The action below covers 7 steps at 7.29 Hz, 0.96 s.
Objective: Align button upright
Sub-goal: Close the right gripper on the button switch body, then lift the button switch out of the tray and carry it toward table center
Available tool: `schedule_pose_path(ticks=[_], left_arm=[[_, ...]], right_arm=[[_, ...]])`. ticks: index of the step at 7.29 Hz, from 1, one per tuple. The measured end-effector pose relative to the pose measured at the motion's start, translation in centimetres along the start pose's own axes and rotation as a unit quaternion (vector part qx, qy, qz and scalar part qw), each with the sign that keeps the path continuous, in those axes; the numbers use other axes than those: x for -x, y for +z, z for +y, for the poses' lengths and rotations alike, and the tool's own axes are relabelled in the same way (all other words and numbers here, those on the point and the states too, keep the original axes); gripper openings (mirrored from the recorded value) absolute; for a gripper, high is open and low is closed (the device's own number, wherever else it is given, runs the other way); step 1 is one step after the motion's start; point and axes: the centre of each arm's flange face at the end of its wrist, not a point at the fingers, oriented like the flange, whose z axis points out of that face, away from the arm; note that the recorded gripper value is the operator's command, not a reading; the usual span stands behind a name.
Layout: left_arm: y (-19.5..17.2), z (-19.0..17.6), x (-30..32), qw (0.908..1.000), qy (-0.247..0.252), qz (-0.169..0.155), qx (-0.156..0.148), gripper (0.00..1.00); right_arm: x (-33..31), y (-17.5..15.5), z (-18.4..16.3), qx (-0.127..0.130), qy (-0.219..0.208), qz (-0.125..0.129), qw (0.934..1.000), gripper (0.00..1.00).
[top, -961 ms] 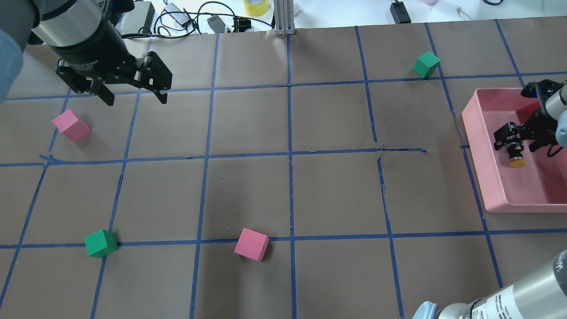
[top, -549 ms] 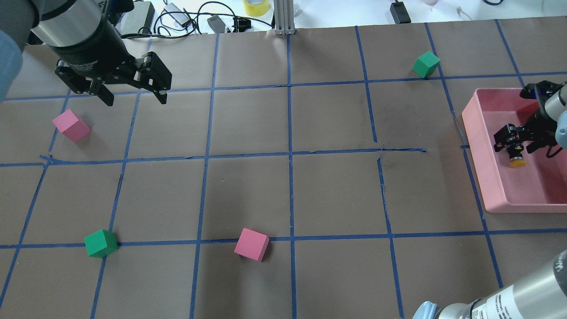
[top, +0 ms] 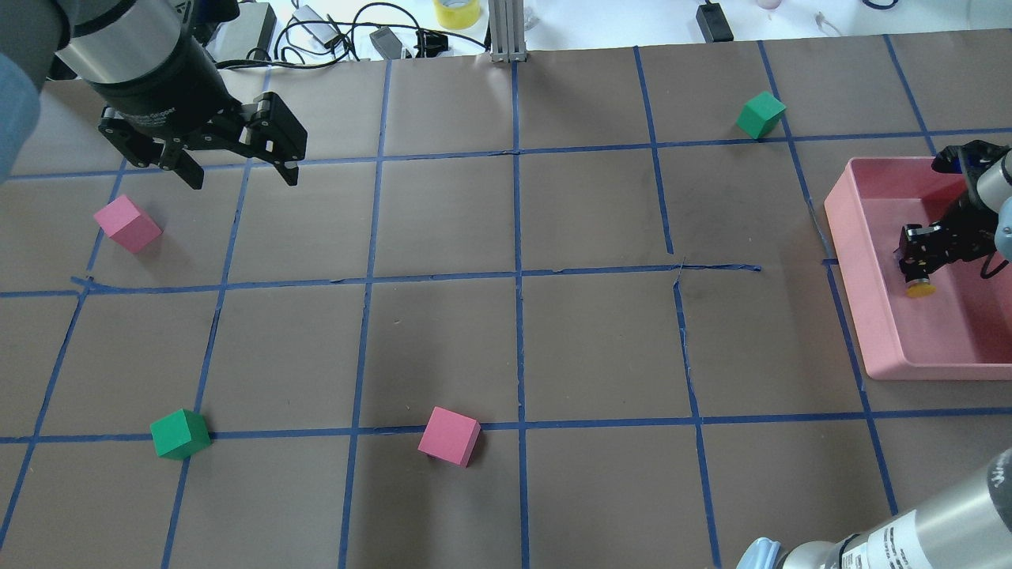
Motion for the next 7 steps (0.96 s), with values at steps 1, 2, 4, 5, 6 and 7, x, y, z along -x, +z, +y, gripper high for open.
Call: schedule_pose_path(ticks=[1,2,4,5,6,7], left_arm=[[0.0,0.0,0.0,1.0000,0.000,0.001,0.000,1.00],[0.0,0.0,0.0,1.0000,0.000,0.001,0.000,1.00],[0.0,0.0,0.0,1.0000,0.000,0.000,0.000,1.00],[0.0,0.0,0.0,1.0000,0.000,0.001,0.000,1.00],[0.0,0.0,0.0,1.0000,0.000,0.000,0.000,1.00],[0.0,0.0,0.0,1.0000,0.000,0.000,0.000,1.00]], right_arm=[[-0.1,-0.8,-0.1,-0.003,0.001,0.005,1.0000,0.00],[0.0,-2.0,-0.2,-0.007,-0.001,0.010,0.9999,0.00],[0.6,-5.4,-0.8,0.001,-0.009,0.021,0.9997,0.00],[1.5,-7.8,-1.7,-0.006,-0.020,0.031,0.9993,0.00],[2.4,-10.3,-2.9,-0.012,-0.032,0.037,0.9988,0.00],[3.4,-12.6,-3.8,-0.009,-0.043,0.036,0.9984,0.00]])
